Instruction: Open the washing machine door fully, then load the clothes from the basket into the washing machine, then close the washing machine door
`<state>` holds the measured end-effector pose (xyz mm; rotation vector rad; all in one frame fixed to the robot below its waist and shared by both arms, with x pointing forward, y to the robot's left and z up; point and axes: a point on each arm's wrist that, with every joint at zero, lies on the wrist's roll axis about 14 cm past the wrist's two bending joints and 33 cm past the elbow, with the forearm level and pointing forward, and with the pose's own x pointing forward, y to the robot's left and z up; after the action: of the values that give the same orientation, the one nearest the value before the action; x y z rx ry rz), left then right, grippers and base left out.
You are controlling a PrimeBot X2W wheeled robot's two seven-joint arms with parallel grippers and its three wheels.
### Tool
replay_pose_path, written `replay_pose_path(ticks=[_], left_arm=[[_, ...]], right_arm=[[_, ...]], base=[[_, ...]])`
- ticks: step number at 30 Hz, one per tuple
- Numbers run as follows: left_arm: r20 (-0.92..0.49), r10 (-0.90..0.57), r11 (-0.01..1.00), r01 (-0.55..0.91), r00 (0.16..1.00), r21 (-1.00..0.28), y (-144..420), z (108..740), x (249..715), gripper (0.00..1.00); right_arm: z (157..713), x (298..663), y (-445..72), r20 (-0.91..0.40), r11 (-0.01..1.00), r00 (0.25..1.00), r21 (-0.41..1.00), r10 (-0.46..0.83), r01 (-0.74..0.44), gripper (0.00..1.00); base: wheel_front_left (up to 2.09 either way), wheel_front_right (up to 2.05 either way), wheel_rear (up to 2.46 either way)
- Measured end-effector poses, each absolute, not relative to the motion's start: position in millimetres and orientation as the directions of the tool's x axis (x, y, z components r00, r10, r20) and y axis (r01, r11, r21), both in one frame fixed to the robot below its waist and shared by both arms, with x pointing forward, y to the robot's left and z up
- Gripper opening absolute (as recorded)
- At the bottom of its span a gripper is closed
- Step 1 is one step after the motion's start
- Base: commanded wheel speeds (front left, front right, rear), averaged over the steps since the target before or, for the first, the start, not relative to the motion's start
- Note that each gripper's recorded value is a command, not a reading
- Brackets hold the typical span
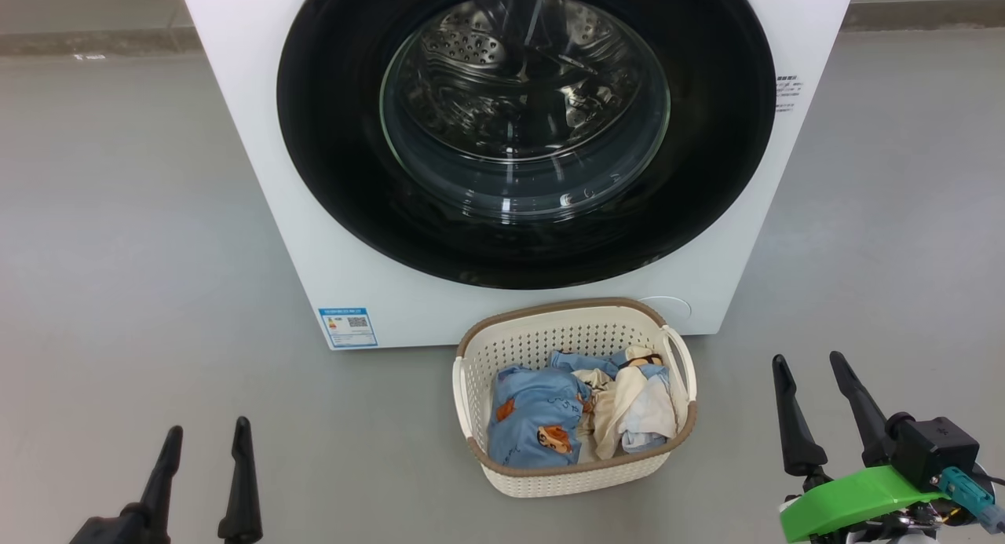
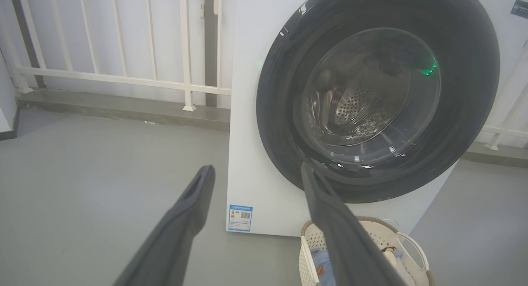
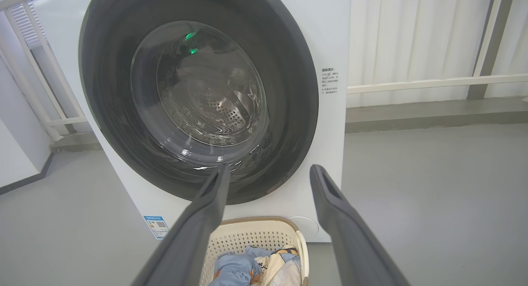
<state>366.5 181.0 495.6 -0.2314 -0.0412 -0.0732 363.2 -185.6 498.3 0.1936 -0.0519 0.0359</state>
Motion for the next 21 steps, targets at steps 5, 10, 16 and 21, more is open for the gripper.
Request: replay_pose_path(ticks=[5,10,16,21], left_arm=[[0.048,-0.061,0.977,0.069,0.997,-0.201,184.5,495.6,367.3,1.00],[0.050,-0.058,0.983,0.066,0.997,-0.171,185.1,496.7,367.5,1.00],[0.049,-0.054,0.982,0.062,0.997,-0.176,183.2,496.0,367.9,1.00],[0.046,-0.052,0.983,0.060,0.998,-0.176,183.2,495.0,368.7,1.00]], right_arm=[[500.1,361.2,-187.8,0.061,0.981,0.998,0.193,0.022,-0.033,1.00],[502.9,360.4,-189.9,0.070,0.980,0.997,0.196,0.013,-0.026,1.00],[503.4,360.1,-191.0,0.072,0.980,0.997,0.200,0.006,-0.020,1.00],[502.7,359.9,-193.0,0.070,0.980,0.998,0.196,-0.001,-0.012,1.00]], base=[[0.00,0.00,0.00],[0.25,0.25,-0.50],[0.68,0.68,-1.37],[1.05,1.05,-2.11]])
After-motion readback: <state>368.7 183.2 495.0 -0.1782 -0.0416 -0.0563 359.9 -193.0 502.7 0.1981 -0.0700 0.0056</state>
